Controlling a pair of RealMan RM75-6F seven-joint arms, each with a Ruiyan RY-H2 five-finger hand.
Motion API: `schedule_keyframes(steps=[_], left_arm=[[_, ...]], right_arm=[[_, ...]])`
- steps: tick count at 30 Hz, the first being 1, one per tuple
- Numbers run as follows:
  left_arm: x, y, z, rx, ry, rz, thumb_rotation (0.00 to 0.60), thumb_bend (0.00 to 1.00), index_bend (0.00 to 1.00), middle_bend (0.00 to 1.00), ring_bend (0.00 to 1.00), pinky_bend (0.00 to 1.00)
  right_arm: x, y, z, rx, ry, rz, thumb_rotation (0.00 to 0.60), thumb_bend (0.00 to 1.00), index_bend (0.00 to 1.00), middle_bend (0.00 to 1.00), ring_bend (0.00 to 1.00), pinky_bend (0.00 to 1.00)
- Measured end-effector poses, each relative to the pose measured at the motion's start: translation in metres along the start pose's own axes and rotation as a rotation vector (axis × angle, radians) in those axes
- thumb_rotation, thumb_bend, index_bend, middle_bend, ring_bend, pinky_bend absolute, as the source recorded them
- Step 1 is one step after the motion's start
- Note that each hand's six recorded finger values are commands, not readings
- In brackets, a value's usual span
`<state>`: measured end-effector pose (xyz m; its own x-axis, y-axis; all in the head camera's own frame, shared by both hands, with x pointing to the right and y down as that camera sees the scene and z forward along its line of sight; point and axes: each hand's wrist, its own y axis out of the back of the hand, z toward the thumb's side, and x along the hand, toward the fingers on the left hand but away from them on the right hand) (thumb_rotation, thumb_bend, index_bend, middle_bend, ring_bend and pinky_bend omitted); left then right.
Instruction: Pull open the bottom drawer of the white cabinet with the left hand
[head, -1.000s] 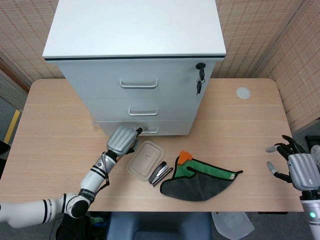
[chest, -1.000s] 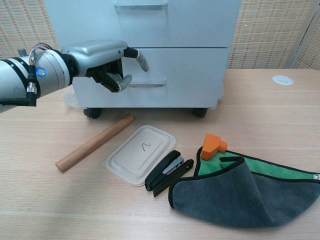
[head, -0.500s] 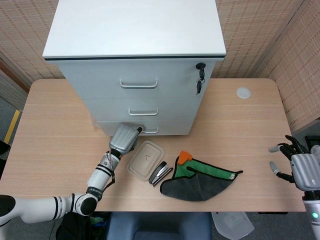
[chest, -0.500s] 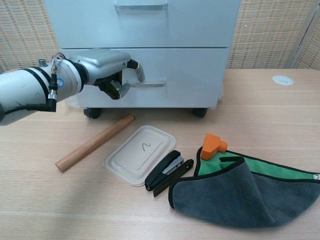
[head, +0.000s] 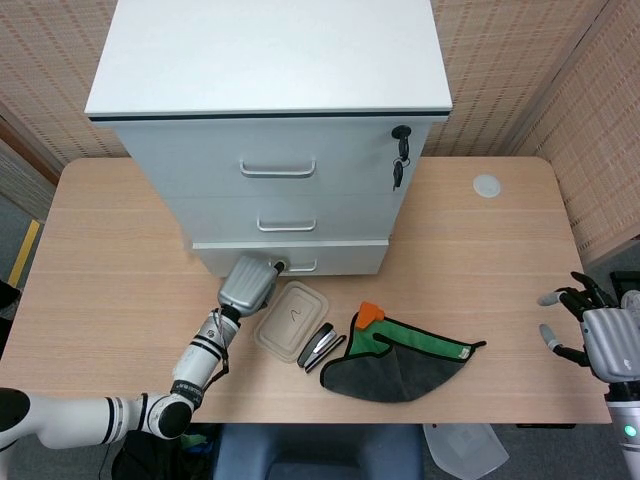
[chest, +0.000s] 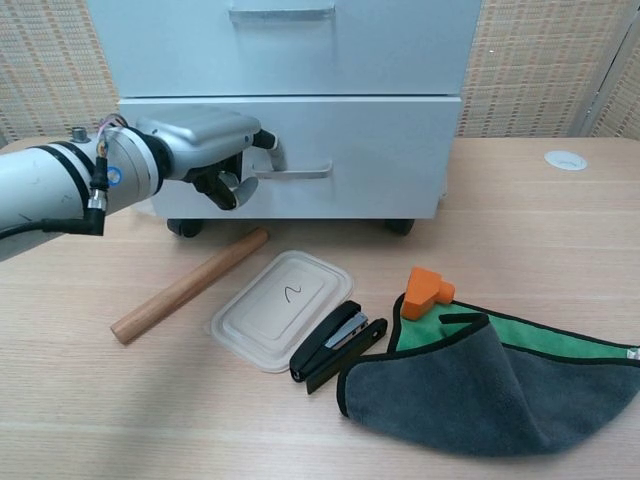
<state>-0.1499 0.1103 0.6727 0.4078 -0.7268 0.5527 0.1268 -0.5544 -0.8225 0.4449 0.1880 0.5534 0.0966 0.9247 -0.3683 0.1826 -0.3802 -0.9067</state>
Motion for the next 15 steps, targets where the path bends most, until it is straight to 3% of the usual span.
schedule_keyframes(steps=[15], left_arm=[[-0.03, -0.009, 0.004, 0.009, -0.011, -0.053, 0.6, 0.59, 0.29, 1.0, 1.0, 1.0]], right_arm=[[0.001, -0.003, 0.0, 0.002, -0.003, 0.008, 0.6, 0.29, 0.4, 0.37, 0.26, 0.28]])
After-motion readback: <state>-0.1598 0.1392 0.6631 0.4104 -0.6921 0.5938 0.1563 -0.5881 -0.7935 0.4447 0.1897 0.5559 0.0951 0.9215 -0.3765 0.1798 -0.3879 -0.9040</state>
